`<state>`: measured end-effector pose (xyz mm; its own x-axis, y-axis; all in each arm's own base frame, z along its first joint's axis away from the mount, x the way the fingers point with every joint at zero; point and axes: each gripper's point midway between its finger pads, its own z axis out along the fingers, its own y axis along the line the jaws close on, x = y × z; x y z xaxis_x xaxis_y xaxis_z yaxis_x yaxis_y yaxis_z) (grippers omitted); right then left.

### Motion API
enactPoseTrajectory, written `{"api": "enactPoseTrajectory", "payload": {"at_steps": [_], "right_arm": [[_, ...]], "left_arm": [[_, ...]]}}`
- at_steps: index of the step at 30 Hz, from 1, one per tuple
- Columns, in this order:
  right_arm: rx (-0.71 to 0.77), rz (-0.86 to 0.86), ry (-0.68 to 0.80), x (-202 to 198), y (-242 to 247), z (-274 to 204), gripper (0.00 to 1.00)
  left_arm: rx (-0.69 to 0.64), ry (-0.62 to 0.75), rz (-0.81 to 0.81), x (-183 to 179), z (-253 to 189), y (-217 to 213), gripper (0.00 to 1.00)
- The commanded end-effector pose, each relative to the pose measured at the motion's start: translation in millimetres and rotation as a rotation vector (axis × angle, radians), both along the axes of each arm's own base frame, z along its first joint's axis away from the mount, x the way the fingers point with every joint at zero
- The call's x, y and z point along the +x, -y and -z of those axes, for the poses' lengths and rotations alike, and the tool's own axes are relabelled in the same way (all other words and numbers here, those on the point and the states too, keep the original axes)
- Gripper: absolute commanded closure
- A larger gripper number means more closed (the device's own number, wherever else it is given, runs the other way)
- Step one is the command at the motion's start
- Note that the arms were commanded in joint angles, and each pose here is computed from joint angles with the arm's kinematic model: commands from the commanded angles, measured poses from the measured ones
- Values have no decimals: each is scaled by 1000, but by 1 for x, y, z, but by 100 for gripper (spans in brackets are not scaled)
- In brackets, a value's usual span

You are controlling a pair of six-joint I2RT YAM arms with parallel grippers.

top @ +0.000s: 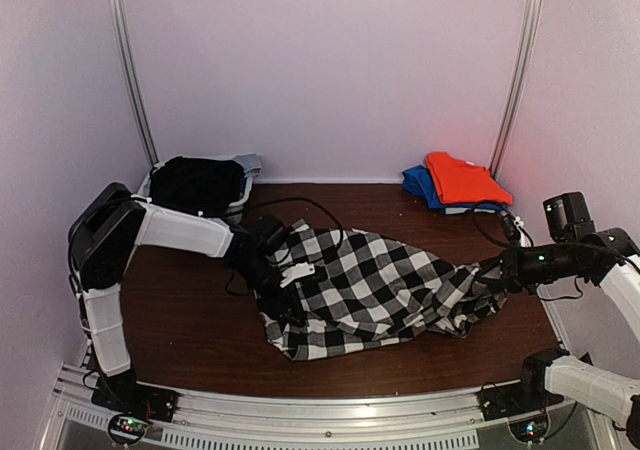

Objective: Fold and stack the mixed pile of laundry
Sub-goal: Pick up the crumpled shirt from the center of the board.

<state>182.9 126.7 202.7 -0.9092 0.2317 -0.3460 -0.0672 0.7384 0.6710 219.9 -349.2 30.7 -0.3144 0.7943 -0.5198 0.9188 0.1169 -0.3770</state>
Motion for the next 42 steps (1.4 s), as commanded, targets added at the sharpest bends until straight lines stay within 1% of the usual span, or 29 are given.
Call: {"api": "enactPoseTrajectory", "payload": {"at_steps": [1, 6, 8, 11, 12, 13, 15, 18, 21, 23, 25, 28, 30, 31, 33, 35, 38, 40, 42], "right_arm": [[3, -21, 45, 4, -2, -11, 100], [2, -25, 47, 5, -3, -11, 100], [2, -26, 48, 5, -3, -11, 100], [2, -26, 48, 6, -3, -11, 100], [3, -25, 47, 6, -3, -11, 100], [3, -24, 46, 6, -3, -11, 100], [5, -23, 50, 5, -3, -12, 100], [5, -19, 49, 5, -2, -12, 100], [9, -15, 49, 4, -2, -12, 100], [9, -15, 50, 4, -2, -13, 100], [5, -15, 49, 4, -2, -13, 100], [3, -14, 47, 4, -2, -14, 100], [5, -13, 52, 5, -2, -15, 100], [6, -12, 55, 5, -2, -16, 100], [8, -10, 66, 8, -2, -19, 100], [1, -6, 82, 11, -1, -25, 100], [-19, 1, 128, 21, 1, -44, 100], [-37, 7, 175, 33, 4, -63, 100], [-58, 24, 232, 49, 8, -88, 100]], "left_arm": [[-42, -26, 63, -11, -8, 16, 57], [-26, -8, 75, -12, -8, 20, 69], [-14, 3, 70, -10, -6, 18, 75], [12, 29, 57, -5, -4, 16, 88], [31, 50, 43, -1, -2, 15, 90], [49, 69, 33, 3, -1, 13, 90], [78, 116, 7, 12, 0, 10, 81], [93, 167, -16, 21, -3, 7, 75], [101, 184, -20, 24, -1, 6, 69], [88, 161, -7, 21, 1, 9, 69], [65, 130, 6, 16, 0, 13, 71], [36, 113, 27, 10, -5, 20, 75], [36, 126, 29, 10, -11, 23, 81], [34, 134, 25, 11, -16, 24, 85], [35, 173, -7, 18, -29, 23, 100], [42, 226, -74, 31, -49, 19, 100], [-4, 292, -230, 59, -102, 4, 100], [-36, 373, -361, 82, -144, -13, 100], [-52, 499, -517, 106, -193, -36, 100]]}}
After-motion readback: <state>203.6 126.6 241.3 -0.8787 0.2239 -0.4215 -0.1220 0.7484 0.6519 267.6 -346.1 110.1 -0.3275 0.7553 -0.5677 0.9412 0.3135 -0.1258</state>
